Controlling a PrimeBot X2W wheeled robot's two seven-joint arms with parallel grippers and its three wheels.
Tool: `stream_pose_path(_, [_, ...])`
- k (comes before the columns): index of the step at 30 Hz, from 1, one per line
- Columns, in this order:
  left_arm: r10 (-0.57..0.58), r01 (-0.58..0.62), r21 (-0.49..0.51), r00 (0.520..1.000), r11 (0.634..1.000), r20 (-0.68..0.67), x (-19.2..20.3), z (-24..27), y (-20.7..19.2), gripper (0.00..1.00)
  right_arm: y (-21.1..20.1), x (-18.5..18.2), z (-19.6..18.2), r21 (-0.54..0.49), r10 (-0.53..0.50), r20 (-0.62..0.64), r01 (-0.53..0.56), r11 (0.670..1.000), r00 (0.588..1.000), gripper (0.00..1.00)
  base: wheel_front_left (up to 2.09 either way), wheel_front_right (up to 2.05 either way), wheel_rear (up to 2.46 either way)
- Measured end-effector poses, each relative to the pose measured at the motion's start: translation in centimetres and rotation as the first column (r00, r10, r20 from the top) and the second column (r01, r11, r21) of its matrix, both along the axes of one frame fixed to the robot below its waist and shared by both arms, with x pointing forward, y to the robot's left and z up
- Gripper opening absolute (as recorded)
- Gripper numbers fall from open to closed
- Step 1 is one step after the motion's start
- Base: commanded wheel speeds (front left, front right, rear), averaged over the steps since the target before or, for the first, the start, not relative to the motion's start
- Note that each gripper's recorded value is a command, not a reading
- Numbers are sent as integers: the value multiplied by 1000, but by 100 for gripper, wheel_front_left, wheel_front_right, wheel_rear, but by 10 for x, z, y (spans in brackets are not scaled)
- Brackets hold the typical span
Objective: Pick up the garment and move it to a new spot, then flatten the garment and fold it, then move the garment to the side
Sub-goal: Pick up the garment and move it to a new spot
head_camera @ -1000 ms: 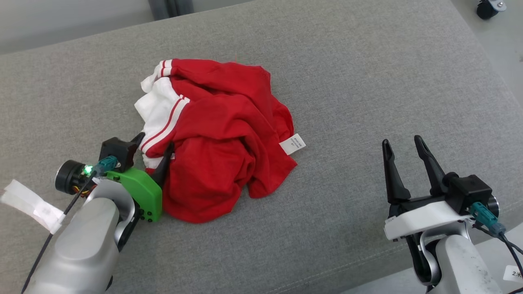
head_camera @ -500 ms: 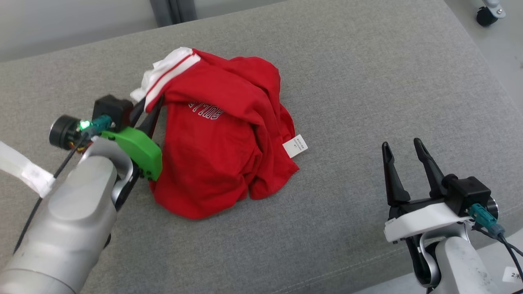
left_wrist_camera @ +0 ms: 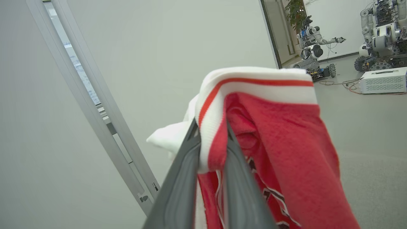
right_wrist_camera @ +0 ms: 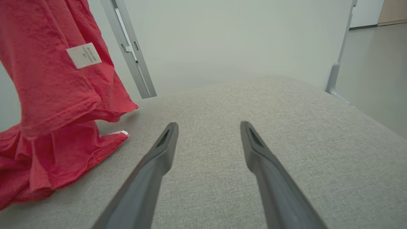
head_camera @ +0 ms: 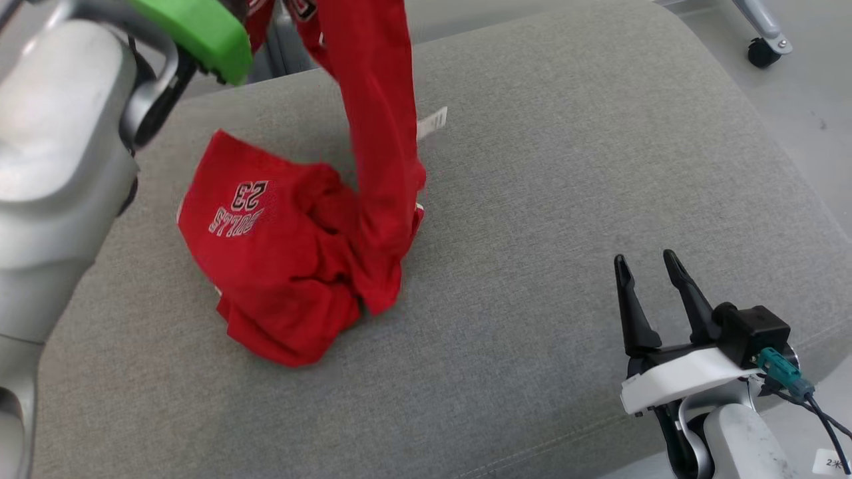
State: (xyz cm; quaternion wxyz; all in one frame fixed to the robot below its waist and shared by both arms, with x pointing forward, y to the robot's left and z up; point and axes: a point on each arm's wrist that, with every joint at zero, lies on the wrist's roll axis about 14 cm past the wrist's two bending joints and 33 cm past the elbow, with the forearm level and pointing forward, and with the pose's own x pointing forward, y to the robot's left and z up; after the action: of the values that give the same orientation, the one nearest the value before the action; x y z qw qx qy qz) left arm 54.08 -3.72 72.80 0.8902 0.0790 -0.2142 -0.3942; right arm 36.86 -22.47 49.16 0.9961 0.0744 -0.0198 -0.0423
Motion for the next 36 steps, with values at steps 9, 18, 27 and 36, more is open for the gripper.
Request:
stream_pose_path(9, [-54,69,-90,984,994,168,-17,89,-8,0,-7,-5,-2,17,-26,-6,26,1000,1000,100,0,0,0])
stream_pose_path(18, [3,5,-66,993,998,122,-8,58,16,0,2,5,-4,22,3,-6,-3,1000,1000,100,0,0,0])
stream_pose_path(27, [191,-178,-149,978,973,83,-5,44,103,0,41,36,3,-11,127,23,-127,992,992,100,0,0,0])
stream_pose_path(36, [471,-463,-158,882,872,21,-34,20,230,0,114,67,3,-34,342,41,-341,939,939,100,0,0,0])
